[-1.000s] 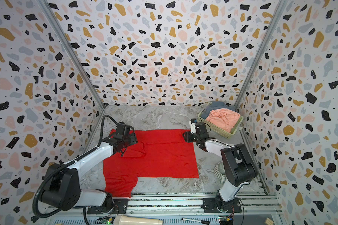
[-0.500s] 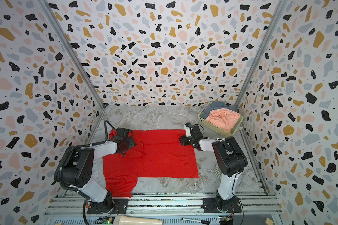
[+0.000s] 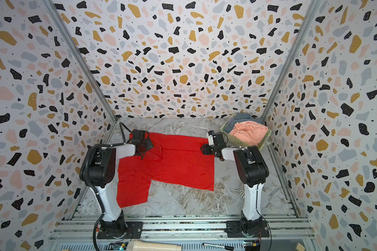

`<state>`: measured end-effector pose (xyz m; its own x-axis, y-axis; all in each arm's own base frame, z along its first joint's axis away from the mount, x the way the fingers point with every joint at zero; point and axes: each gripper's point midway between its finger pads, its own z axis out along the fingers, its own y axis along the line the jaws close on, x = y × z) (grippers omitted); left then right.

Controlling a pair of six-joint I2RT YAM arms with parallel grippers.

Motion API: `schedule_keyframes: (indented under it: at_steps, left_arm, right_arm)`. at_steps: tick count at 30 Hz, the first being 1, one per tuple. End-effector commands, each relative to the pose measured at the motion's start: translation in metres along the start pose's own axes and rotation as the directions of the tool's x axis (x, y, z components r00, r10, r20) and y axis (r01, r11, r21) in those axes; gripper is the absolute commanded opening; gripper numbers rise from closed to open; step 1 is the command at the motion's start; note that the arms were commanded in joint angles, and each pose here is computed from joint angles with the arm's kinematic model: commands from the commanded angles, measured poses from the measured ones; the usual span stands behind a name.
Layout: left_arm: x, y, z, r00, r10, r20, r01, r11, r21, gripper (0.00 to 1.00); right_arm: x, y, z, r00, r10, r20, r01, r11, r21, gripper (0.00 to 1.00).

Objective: Fold and stack the t-shirts

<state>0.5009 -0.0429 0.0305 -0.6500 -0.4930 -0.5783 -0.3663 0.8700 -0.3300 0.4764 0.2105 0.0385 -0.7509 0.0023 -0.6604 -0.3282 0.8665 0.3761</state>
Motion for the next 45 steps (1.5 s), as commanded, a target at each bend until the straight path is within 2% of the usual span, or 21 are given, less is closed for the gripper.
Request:
schedule_keyframes:
  at_steps: [1,6,11,14,16,18,20,23,27,29,33,36,40,42,44,45]
  left_arm:
    - [0.038,0.014,0.021,0.987,-0.041,-0.153,0.038,0.999,-0.023,0.64]
    - [0.033,0.026,0.023,0.986,-0.092,-0.140,0.088,0.996,-0.029,0.63]
    - [0.010,0.025,0.020,0.991,-0.050,-0.125,0.051,0.999,0.011,0.61]
    - [-0.014,0.014,-0.002,0.998,-0.003,-0.070,0.007,0.998,0.056,0.61]
    - [-0.027,0.010,-0.026,1.000,0.017,-0.019,-0.016,0.998,0.065,0.61]
    - [-0.027,0.010,-0.048,1.000,0.019,-0.002,-0.019,0.997,0.077,0.62]
    - [-0.019,0.011,-0.068,1.000,0.001,-0.005,-0.001,0.995,0.096,0.63]
    - [0.001,0.031,-0.096,1.000,-0.030,-0.006,0.031,0.999,0.045,0.65]
    - [0.027,0.070,-0.139,0.999,-0.038,-0.005,0.037,0.995,-0.093,0.77]
    - [0.042,0.083,-0.158,0.999,-0.041,-0.017,0.039,0.991,-0.125,0.84]
    - [0.074,0.108,-0.188,0.995,-0.079,-0.055,0.068,0.981,-0.184,0.89]
    - [0.104,0.120,-0.201,0.982,-0.167,-0.093,0.147,0.970,-0.193,0.90]
    - [0.153,0.142,-0.210,0.941,-0.296,-0.163,0.252,0.935,-0.248,0.85]
    - [0.168,0.151,-0.216,0.932,-0.309,-0.189,0.249,0.925,-0.287,0.83]
    - [0.176,0.161,-0.222,0.932,-0.290,-0.217,0.201,0.912,-0.356,0.83]
    - [0.179,0.162,-0.223,0.926,-0.312,-0.214,0.216,0.900,-0.377,0.82]
  right_arm:
    - [0.004,-0.011,0.023,0.996,0.026,-0.080,-0.025,1.000,0.007,0.56]
    - [-0.024,-0.022,0.063,0.997,0.026,-0.073,-0.025,1.000,0.009,0.56]
    - [-0.054,-0.018,0.074,1.000,0.009,-0.027,-0.009,1.000,-0.008,0.57]
    - [-0.084,0.002,0.054,0.995,-0.071,0.068,0.075,0.995,-0.071,0.62]
    - [-0.107,0.021,0.029,0.979,-0.131,0.156,0.148,0.984,-0.098,0.68]
    - [-0.120,0.033,0.004,0.965,-0.158,0.209,0.182,0.978,-0.103,0.69]
    - [-0.126,0.041,-0.020,0.963,-0.139,0.231,0.163,0.983,-0.089,0.69]
    - [-0.112,0.055,-0.051,0.975,-0.053,0.217,0.078,0.991,-0.108,0.71]
    - [-0.064,0.069,-0.083,0.984,0.030,0.176,-0.008,0.993,-0.119,0.80]
    - [-0.038,0.069,-0.096,0.987,0.057,0.151,-0.039,0.992,-0.119,0.90]
    - [0.005,0.059,-0.125,0.987,0.103,0.127,-0.093,0.992,-0.086,0.97]
    - [0.033,0.051,-0.144,0.986,0.129,0.110,-0.123,0.991,-0.055,0.98]
    - [0.066,0.039,-0.161,0.984,0.161,0.081,-0.159,0.987,-0.024,0.98]
    - [0.078,0.032,-0.166,0.981,0.175,0.078,-0.175,0.985,-0.009,0.98]
    - [0.089,0.024,-0.170,0.979,0.191,0.074,-0.192,0.981,0.004,0.98]
    - [0.093,0.019,-0.171,0.977,0.199,0.076,-0.201,0.980,0.012,0.98]
